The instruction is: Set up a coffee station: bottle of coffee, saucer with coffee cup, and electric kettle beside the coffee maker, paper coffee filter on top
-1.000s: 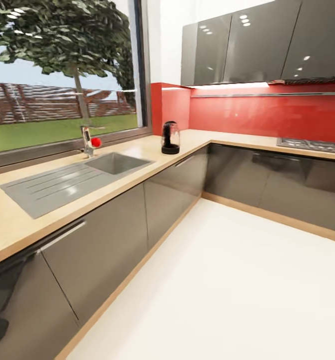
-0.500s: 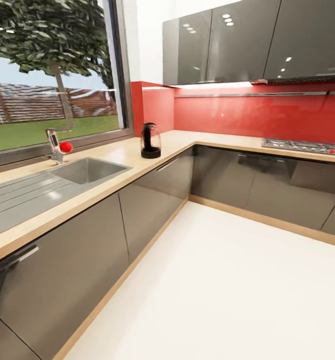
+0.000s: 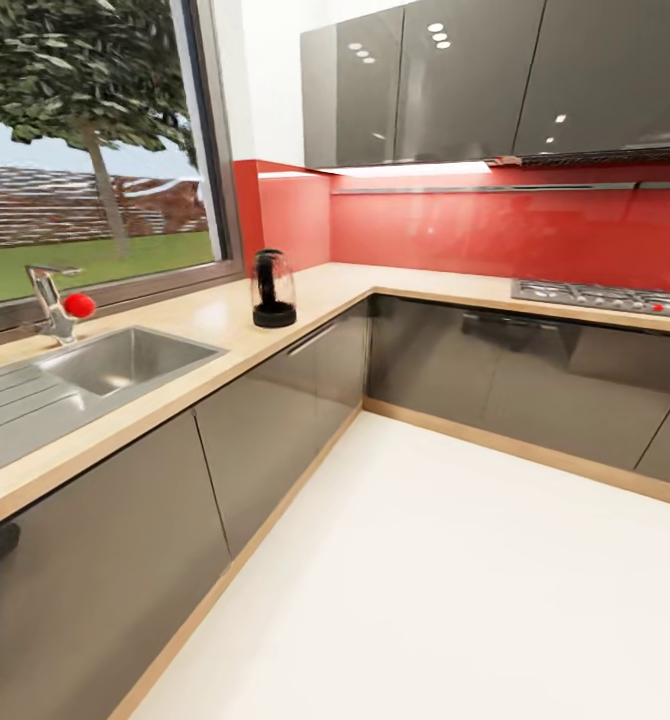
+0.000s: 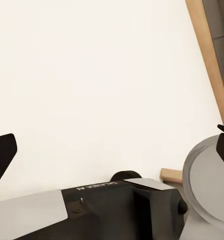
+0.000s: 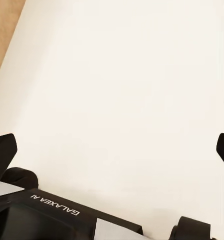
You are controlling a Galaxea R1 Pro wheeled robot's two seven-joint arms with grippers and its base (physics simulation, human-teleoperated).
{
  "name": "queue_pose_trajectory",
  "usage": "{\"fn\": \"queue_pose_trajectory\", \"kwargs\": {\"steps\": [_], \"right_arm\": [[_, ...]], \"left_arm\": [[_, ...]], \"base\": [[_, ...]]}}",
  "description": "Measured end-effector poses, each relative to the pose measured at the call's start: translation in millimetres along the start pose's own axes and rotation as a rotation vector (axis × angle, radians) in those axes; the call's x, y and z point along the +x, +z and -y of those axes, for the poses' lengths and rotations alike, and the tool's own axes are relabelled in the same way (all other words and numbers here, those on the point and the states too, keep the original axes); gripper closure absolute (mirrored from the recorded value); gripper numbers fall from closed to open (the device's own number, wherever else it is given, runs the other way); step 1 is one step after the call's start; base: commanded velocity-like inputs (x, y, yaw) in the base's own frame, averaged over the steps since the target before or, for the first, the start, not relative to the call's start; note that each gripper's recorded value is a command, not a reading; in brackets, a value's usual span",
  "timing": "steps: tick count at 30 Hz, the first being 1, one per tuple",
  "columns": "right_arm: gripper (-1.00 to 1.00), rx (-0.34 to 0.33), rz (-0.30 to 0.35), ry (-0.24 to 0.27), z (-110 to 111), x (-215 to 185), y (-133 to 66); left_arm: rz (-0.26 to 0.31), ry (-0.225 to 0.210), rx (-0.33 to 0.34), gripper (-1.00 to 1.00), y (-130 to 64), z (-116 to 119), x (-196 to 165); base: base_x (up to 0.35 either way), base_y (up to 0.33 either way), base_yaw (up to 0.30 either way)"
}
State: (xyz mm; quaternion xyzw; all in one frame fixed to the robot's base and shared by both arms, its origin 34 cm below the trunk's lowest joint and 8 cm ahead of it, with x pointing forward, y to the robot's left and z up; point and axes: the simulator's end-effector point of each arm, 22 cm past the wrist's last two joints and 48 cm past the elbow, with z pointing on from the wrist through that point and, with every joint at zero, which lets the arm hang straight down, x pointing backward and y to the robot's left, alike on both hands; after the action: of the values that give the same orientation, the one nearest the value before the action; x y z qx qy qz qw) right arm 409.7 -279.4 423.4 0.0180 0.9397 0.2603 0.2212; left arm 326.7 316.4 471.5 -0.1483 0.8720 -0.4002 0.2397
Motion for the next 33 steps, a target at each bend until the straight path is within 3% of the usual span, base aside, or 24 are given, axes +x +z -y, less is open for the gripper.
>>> {"fn": "queue_pose_trajectory", "kwargs": {"steps": [22,33], "right_arm": [[-1.0,-0.002,0.001,-0.001,-1.0,0.0,0.6],[-1.0,-0.003,0.001,0.0,-1.9,0.1,1.2]], "left_arm": [[0.0,0.0,-0.001,-1.0,-0.4,-0.4,-0.1],[0.001,0.0,-0.002,-1.0,-0.9,-0.7,-0.6]], "base": [[0.322,-0.106,-0.273],[0.323,-0.136,-0.041]]}}
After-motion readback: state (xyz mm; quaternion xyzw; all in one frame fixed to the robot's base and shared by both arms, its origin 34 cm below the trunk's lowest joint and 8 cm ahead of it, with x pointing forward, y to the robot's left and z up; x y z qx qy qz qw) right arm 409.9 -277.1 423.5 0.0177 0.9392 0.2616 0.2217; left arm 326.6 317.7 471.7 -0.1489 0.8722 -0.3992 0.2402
